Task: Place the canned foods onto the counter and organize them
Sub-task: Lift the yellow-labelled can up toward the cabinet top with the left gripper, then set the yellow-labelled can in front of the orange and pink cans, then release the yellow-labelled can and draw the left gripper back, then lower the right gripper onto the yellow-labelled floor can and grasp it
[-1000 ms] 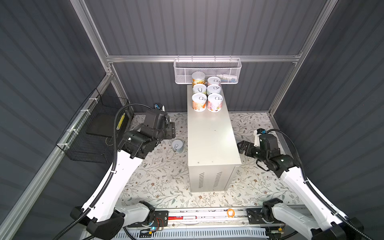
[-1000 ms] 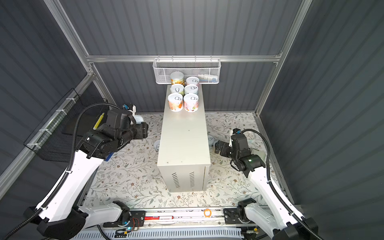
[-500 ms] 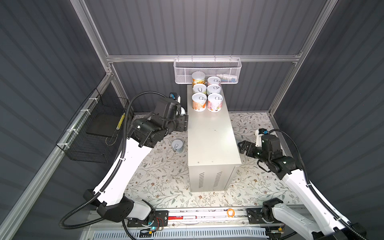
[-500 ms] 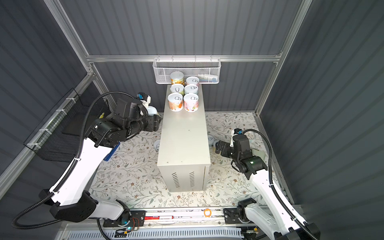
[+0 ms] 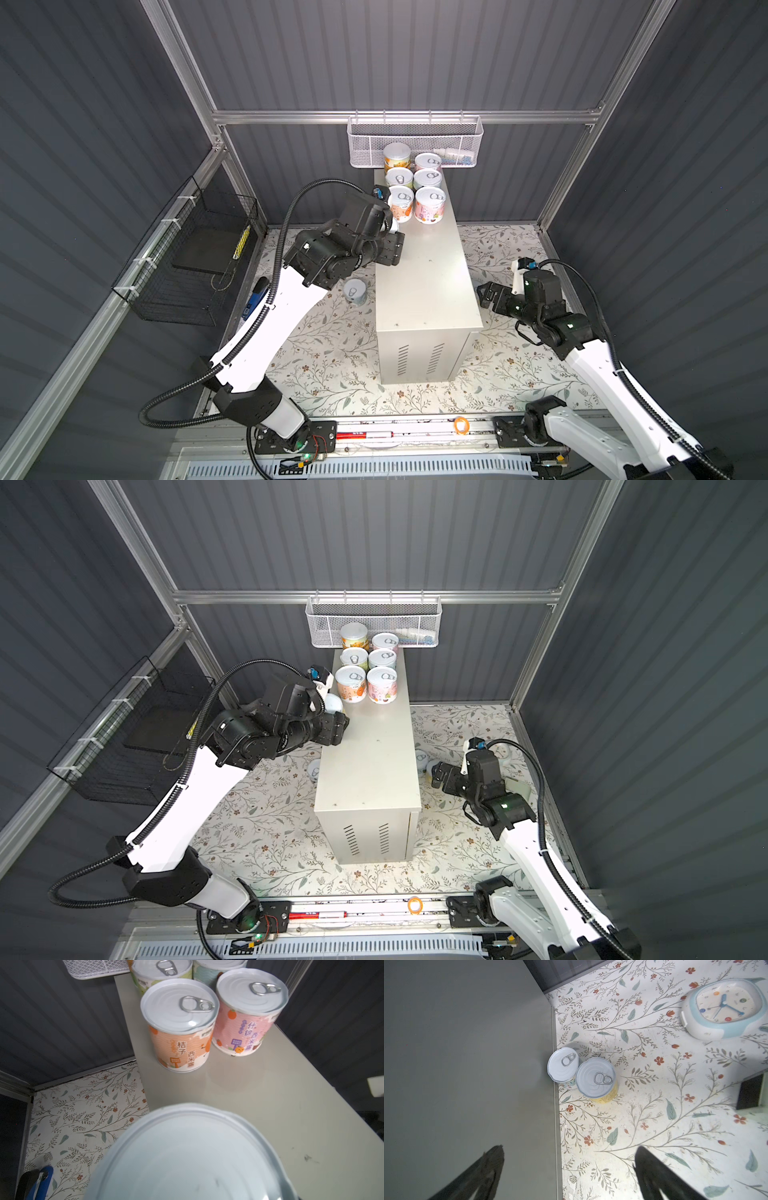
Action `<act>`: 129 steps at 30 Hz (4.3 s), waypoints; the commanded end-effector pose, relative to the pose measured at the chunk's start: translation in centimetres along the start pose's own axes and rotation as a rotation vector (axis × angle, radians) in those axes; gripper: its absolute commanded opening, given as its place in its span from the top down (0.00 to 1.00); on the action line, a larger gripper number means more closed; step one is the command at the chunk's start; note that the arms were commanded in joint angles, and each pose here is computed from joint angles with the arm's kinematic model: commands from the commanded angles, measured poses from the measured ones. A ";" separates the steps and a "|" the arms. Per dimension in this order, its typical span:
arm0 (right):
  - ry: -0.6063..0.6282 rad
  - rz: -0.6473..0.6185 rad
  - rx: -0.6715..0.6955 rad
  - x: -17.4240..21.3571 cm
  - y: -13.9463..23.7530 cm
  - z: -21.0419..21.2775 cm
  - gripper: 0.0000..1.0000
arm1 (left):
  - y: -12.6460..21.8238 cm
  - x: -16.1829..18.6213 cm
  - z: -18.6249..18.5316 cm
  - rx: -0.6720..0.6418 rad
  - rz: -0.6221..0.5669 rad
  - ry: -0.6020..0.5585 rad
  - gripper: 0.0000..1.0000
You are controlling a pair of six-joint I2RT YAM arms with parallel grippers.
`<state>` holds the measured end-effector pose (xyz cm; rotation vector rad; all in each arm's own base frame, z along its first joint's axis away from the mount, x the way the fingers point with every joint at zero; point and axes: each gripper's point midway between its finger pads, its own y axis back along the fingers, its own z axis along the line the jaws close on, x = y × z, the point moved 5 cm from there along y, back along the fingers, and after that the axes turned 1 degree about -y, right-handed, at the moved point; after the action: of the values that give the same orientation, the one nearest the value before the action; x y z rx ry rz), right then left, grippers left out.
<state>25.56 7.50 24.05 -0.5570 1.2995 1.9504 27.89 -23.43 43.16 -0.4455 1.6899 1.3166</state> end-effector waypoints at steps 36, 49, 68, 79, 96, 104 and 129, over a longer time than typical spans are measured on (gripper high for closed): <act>-0.009 0.017 0.002 0.9 -0.7 -1.3 0.01 | -6.0 -1.2 -2.3 -0.090 0.013 -0.034 0.26; -0.015 0.018 -0.009 0.8 -0.8 -1.2 0.01 | -5.2 -1.3 -2.0 -0.088 -0.017 -0.032 0.01; -0.011 -0.006 -0.026 -0.3 0.3 -0.6 0.01 | 1.3 -3.1 -0.3 -0.058 -0.186 -0.035 0.00; 0.012 -0.012 0.012 -0.5 0.6 -1.0 0.01 | 8.1 -2.8 3.7 -0.189 -0.324 0.015 0.00; 0.040 0.051 0.064 -1.7 -3.6 -1.0 0.01 | 1.7 9.2 11.4 -0.294 -0.180 0.312 0.01; 0.049 0.102 0.135 -2.1 -6.8 -1.6 0.01 | -4.5 11.6 11.0 -0.229 -0.100 0.342 0.01; 0.171 0.181 0.130 -0.1 -15.1 -3.0 0.01 | -10.5 13.7 11.1 -0.074 -0.078 0.448 0.01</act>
<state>36.05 8.09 13.46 -0.5384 1.6466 1.9750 33.21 -13.50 26.33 -0.8995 1.8927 1.3584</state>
